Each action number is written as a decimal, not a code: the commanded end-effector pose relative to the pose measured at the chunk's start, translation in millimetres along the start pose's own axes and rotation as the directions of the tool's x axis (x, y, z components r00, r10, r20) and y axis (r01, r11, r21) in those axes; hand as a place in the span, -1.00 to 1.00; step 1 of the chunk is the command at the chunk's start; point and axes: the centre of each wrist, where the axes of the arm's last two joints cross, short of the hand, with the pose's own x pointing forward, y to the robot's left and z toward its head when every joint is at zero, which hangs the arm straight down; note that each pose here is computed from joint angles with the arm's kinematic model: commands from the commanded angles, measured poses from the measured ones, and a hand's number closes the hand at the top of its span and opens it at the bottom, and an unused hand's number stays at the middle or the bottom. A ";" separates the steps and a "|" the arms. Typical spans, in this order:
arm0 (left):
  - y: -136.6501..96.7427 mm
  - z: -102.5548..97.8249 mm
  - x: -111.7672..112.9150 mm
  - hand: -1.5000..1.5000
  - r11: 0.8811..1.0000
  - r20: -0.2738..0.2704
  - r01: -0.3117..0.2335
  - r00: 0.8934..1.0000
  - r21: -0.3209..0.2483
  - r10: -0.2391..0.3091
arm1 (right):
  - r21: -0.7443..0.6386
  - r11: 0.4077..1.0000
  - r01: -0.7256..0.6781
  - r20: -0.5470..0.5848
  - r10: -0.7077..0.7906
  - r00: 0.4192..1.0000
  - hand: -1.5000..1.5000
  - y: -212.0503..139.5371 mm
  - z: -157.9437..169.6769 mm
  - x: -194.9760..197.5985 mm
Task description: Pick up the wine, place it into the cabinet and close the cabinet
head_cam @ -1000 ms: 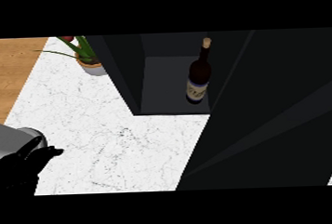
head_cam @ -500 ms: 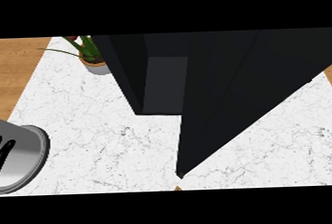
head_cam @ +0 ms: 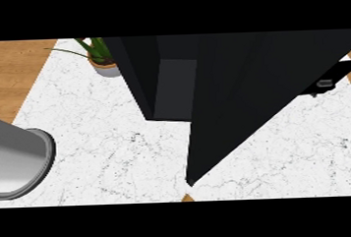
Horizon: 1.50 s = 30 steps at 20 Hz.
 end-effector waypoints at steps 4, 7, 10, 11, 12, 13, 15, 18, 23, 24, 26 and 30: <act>21.7 2.5 16.0 -1.00 1.000 0.020 -0.013 1.000 -0.013 0.013 | -0.110 0.994 -0.002 0.046 0.007 0.999 1.00 7.8 -83.1 -1.3; 25.1 8.8 10.3 -1.00 1.000 0.009 -0.021 1.000 -0.003 0.021 | -0.131 0.991 -0.008 0.033 0.013 0.999 1.00 -13.3 -119.5 11.7; 21.3 9.8 22.7 -1.00 0.999 0.001 -0.022 1.000 -0.038 0.022 | -0.137 0.990 -0.040 -0.001 0.040 0.999 1.00 -21.1 -147.6 1.8; 19.8 5.0 25.3 -1.00 0.999 0.014 0.005 1.000 -0.037 -0.005 | -0.137 0.990 -0.023 0.007 0.024 1.000 1.00 -27.4 -153.5 4.3; 37.1 12.0 27.9 -1.00 1.000 0.005 0.015 1.000 -0.024 -0.015 | -0.142 0.989 -0.028 -0.012 0.027 1.000 1.00 -30.4 -161.7 -0.3; 35.4 5.2 30.2 -1.00 1.000 0.026 0.011 1.000 -0.016 -0.011 | -0.102 0.995 -0.023 -0.009 0.023 1.000 1.00 -41.0 -169.8 11.1; 28.7 16.0 20.8 -1.00 1.000 0.017 0.015 1.000 -0.019 -0.015 | -0.087 0.996 -0.025 -0.003 0.025 1.000 1.00 -55.5 -181.9 -2.8; 47.1 12.0 37.3 -1.00 0.999 0.018 0.028 0.999 -0.026 -0.027 | -0.022 1.000 -0.006 -0.064 0.004 0.998 1.00 -64.7 -193.5 -11.1; 32.8 0.1 32.8 -1.00 0.999 0.025 0.002 1.000 -0.040 -0.001 | 0.333 0.941 0.067 -0.273 0.028 0.962 1.00 -57.2 -202.7 -28.0; 31.9 -5.1 37.7 -1.00 0.999 0.020 0.007 1.000 -0.049 -0.006 | 0.409 0.909 0.081 -0.303 0.051 0.952 1.00 -50.5 -199.4 -36.7; 30.0 0.9 30.6 -1.00 0.999 0.024 0.004 1.000 -0.042 -0.003 | 0.490 0.866 0.102 -0.346 0.086 0.934 1.00 -58.1 -205.6 -46.7; 39.6 19.9 24.6 -1.00 1.000 0.032 0.016 0.999 0.000 -0.016 | 0.523 0.834 0.175 -0.414 0.069 0.908 1.00 -72.1 -219.6 -62.0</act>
